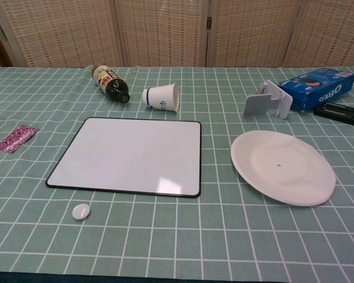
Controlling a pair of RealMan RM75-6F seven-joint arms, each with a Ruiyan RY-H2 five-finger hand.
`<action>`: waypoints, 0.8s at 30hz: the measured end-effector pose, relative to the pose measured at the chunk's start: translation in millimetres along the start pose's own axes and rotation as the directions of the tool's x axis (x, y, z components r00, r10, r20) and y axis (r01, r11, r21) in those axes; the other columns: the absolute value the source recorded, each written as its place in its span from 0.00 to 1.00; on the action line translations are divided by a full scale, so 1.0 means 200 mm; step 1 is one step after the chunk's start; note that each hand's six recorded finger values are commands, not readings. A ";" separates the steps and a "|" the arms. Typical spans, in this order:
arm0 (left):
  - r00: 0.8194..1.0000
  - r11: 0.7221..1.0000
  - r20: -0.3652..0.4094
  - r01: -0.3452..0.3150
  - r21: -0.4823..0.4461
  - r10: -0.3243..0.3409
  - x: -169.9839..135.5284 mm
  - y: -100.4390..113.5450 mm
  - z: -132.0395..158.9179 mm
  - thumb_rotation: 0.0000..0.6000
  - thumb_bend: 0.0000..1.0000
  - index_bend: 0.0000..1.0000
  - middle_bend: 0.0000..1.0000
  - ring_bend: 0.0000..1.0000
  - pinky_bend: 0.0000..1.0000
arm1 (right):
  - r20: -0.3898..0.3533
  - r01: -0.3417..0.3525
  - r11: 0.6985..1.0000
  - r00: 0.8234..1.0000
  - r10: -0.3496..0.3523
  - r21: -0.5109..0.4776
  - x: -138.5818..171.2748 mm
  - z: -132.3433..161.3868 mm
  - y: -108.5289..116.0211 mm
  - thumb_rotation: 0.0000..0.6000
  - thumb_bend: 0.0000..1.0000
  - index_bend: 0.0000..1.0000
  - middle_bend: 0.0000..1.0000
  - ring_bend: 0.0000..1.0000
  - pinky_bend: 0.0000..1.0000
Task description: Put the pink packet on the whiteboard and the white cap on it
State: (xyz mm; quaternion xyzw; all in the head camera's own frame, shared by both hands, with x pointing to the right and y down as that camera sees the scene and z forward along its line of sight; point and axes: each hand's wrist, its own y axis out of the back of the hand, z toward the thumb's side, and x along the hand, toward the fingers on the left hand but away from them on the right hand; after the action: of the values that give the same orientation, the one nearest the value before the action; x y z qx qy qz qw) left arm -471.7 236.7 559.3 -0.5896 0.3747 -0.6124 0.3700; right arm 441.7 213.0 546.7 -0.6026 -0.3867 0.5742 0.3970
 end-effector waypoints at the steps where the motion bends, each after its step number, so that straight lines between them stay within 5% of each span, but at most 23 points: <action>1: 1.000 1.000 -0.005 0.001 0.003 -0.001 0.00 0.00 0.00 1.00 0.27 0.21 0.23 0.20 0.26 | -0.001 0.001 1.000 1.000 -0.001 -0.001 0.00 0.00 0.00 1.00 0.19 0.27 0.32 0.30 0.37; 20: 1.000 1.000 0.008 -0.025 0.011 0.025 0.05 0.03 0.03 1.00 0.27 0.22 0.23 0.23 0.27 | 0.010 0.021 1.000 1.000 -0.021 -0.007 0.01 -0.01 0.02 1.00 0.19 0.27 0.32 0.30 0.37; 24: 0.999 0.999 0.010 -0.034 0.010 0.034 0.07 0.03 0.03 1.00 0.27 0.22 0.29 0.32 0.41 | 0.009 0.022 1.000 1.000 -0.022 -0.010 0.01 -0.01 0.02 1.00 0.19 0.27 0.33 0.30 0.37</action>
State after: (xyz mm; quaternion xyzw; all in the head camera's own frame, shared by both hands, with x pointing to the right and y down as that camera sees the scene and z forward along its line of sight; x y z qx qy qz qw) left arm -466.0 220.6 560.1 -0.5840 0.3798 -0.6051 0.3853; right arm 444.2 212.5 541.8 -0.5975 -0.3981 0.5706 0.3986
